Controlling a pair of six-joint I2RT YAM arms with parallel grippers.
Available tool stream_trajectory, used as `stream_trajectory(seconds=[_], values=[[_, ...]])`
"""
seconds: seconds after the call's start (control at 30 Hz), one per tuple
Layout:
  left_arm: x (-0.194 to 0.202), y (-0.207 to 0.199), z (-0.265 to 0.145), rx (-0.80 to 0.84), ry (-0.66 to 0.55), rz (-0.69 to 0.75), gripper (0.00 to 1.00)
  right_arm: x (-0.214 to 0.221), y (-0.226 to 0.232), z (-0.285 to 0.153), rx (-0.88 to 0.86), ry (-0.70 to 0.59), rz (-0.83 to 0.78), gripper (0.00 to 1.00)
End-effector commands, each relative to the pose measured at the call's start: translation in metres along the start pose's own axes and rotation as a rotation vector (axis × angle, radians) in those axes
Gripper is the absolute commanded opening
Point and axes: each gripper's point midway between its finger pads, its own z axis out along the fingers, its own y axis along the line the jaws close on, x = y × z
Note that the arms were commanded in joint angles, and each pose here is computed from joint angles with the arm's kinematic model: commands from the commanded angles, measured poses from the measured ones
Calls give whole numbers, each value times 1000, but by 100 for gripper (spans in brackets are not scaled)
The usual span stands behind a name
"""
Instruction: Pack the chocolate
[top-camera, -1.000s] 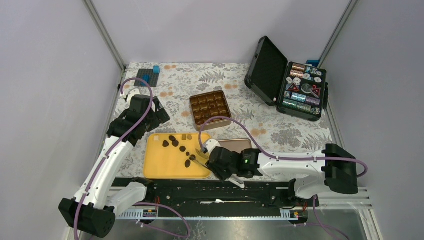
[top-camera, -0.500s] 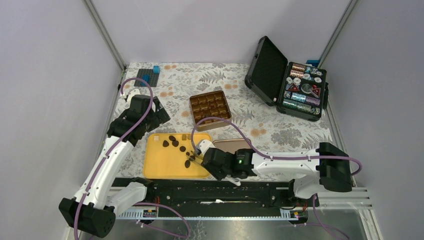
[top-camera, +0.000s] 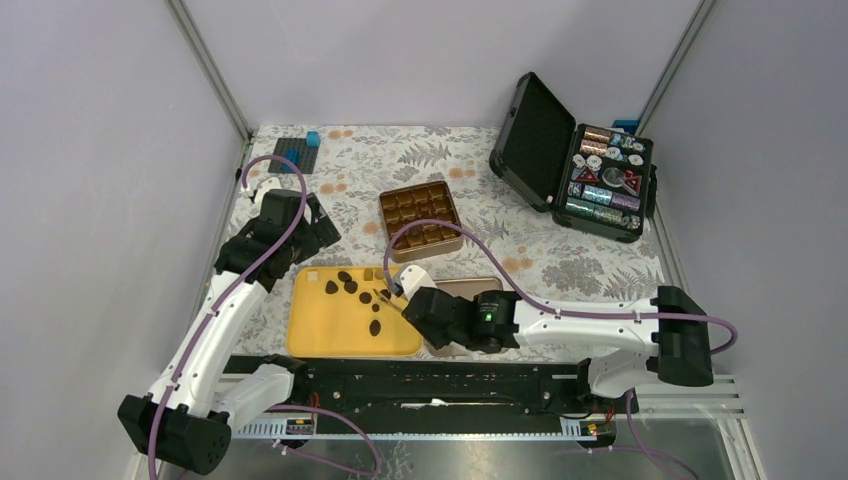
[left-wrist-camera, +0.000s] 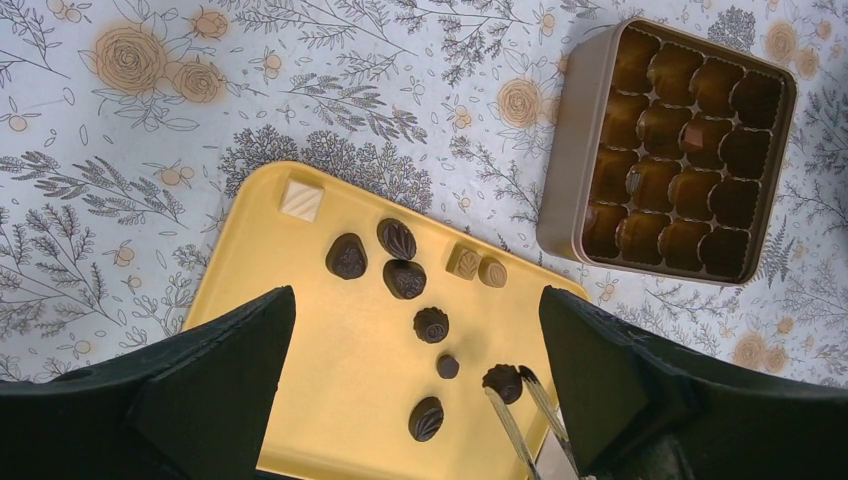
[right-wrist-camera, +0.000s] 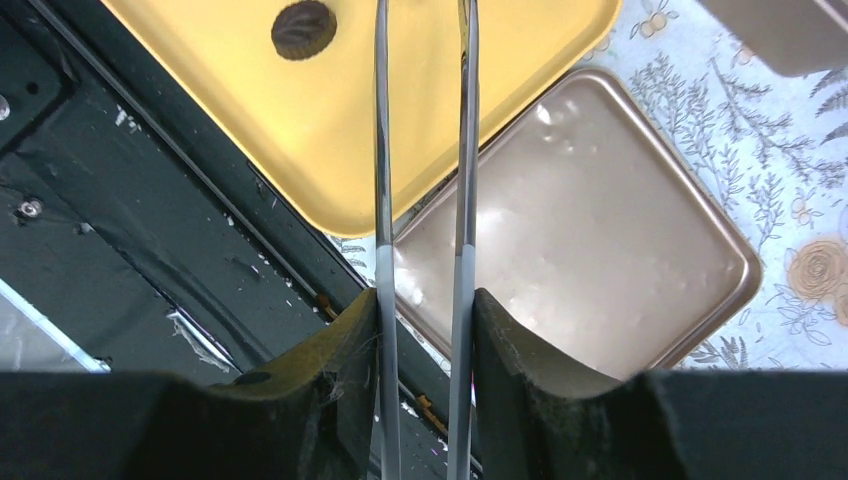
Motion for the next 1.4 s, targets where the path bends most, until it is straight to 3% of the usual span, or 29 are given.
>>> stream_trajectory(seconds=[0.0, 0.37, 0.67, 1.03, 1.37], values=[[-20, -11, -5, 35, -56, -10, 99, -43, -11, -25, 41, -143, 25, 26], [-19, -16, -3, 53, -42, 3, 99, -81, -92, -35, 167, -213, 172, 26], [-18, -15, -2, 46, -39, 0, 99, -58, -161, -25, 274, -164, 309, 26], [-21, -18, -2, 50, -45, -4, 99, -22, -176, 1, 294, -95, 365, 25], [-19, -17, -1, 51, -39, -1, 99, -24, -173, 13, 276, -83, 370, 26]])
